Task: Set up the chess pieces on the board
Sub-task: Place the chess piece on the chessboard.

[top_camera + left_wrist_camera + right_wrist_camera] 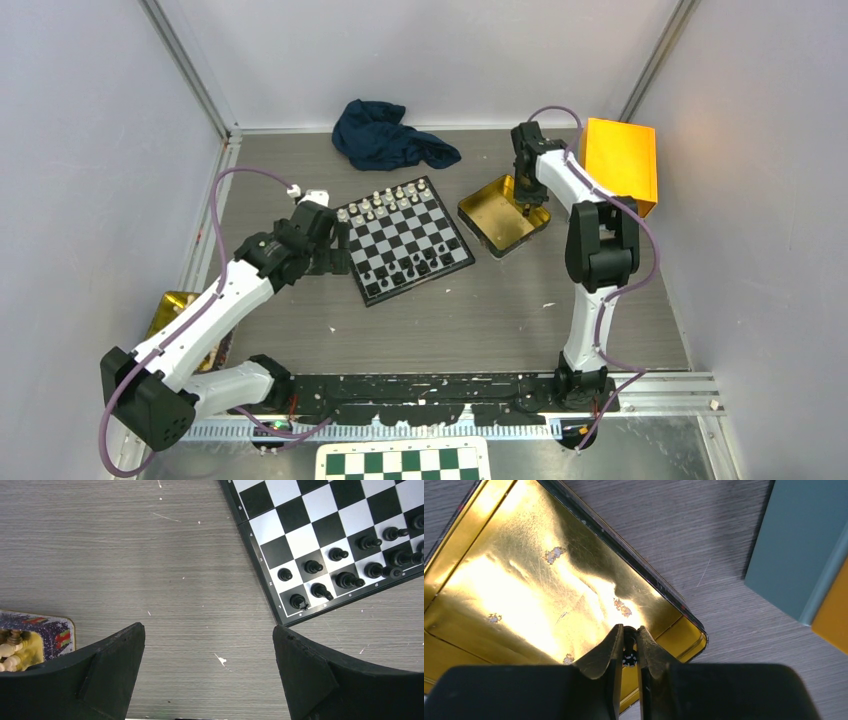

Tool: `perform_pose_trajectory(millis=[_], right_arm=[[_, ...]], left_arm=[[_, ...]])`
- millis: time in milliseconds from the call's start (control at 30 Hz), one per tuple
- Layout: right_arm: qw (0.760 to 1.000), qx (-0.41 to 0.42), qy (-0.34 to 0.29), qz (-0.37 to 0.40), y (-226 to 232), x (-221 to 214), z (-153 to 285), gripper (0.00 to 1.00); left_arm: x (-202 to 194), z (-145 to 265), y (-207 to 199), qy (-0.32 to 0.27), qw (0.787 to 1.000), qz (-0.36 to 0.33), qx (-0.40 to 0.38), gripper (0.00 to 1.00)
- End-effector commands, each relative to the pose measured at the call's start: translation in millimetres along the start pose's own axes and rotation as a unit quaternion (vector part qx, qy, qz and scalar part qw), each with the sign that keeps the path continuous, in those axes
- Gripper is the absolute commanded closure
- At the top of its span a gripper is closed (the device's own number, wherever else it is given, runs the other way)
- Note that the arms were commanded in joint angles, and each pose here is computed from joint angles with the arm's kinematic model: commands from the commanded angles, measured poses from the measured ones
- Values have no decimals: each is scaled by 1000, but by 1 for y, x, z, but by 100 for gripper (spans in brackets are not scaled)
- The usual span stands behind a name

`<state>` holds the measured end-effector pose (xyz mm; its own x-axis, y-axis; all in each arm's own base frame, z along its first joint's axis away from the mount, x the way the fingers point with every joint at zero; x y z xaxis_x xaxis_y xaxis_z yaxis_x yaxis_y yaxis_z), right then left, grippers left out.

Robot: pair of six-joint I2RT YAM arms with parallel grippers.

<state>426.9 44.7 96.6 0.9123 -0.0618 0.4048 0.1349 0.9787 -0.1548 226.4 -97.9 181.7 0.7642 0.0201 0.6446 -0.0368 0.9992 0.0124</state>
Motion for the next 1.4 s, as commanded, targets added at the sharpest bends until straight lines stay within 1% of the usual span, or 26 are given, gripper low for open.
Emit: perform_pose_trajectory(millis=[0, 300, 533, 633, 800, 933, 1367], right_arm=[[998, 19, -54, -8, -4, 27, 40, 99], [996, 41, -68, 34, 21, 17, 76, 99], [991, 82, -77, 68, 63, -13, 108, 99], [989, 101, -75, 77, 81, -31, 114, 99], [985, 132, -67, 93, 110, -57, 114, 99], [981, 146, -64, 108, 129, -70, 111, 99], [977, 167, -43, 128, 156, -87, 89, 99]], left_arm=[[21, 11, -5, -28, 999, 13, -9, 0], [33, 14, -9, -37, 999, 13, -10, 0], [43, 15, -13, -41, 999, 16, -11, 1], [45, 17, -14, -43, 999, 21, -11, 1], [46, 20, -14, -41, 999, 31, -10, 1], [45, 21, -13, -38, 999, 38, -6, 1], [45, 21, -11, -31, 999, 40, 4, 2]])
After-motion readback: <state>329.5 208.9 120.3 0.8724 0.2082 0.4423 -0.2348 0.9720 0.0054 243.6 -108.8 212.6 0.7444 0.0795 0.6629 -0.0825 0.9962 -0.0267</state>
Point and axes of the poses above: each gripper's point midway between its finger pads, its own z axis back along the fingers, its own y axis along the line the jaws close on, x = y × z, the point moved 3 cm from there along z, back along the fingers, and after that the axes turned 3 degrees about z, right-handed, at the moved point
